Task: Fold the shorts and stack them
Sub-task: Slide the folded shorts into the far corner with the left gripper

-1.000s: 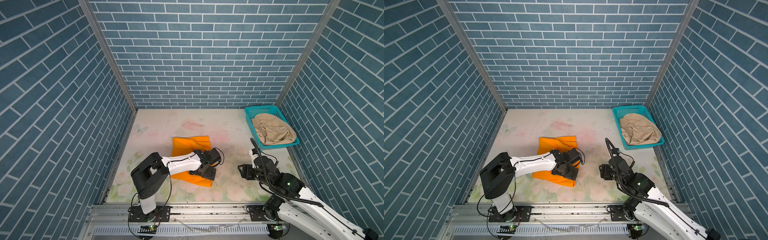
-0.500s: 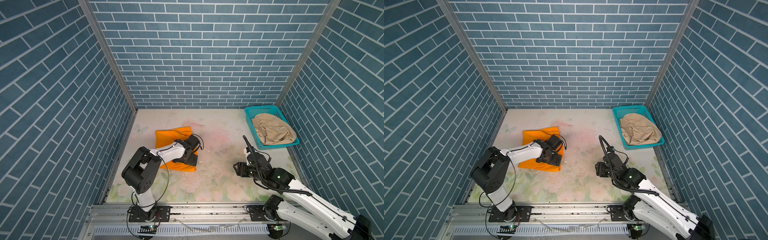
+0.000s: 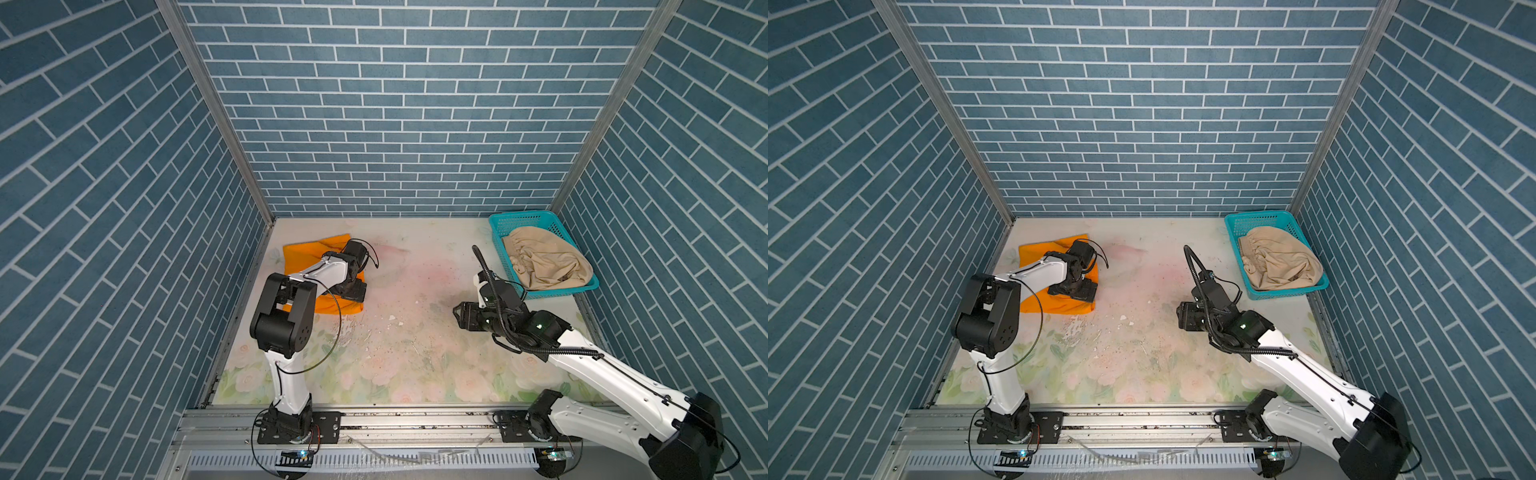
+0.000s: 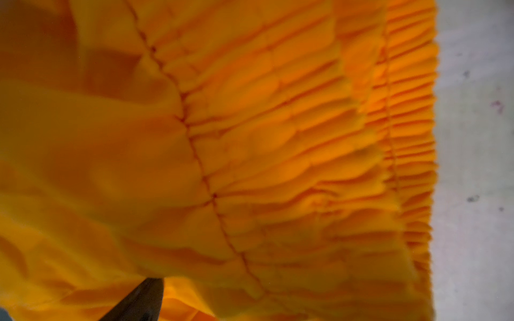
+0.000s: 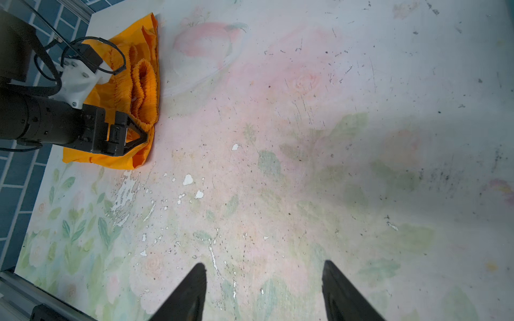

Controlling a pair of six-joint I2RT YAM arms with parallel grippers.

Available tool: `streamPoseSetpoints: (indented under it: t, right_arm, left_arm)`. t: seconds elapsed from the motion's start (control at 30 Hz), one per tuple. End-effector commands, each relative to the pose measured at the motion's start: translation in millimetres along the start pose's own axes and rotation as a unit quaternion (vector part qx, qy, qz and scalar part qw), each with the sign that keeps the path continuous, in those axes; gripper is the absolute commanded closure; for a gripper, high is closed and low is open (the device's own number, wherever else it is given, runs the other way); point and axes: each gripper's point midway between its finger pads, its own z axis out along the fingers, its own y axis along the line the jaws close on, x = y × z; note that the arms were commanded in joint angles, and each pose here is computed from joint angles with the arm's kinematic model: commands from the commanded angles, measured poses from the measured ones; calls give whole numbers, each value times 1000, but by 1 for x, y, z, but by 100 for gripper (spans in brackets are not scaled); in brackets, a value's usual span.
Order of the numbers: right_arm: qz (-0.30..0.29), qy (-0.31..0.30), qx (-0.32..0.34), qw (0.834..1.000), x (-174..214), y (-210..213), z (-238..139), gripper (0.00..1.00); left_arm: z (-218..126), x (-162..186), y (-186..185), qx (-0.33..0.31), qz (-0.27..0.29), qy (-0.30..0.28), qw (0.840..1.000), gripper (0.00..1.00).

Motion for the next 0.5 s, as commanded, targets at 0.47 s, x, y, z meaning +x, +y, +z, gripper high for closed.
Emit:
streamPoseSetpoints:
  t: [0.47]
  right_arm:
    - [8,-19,4,1000,-35,14,13,33]
  left_arm:
    - [38,-33,92,-43,6,-8,999,0]
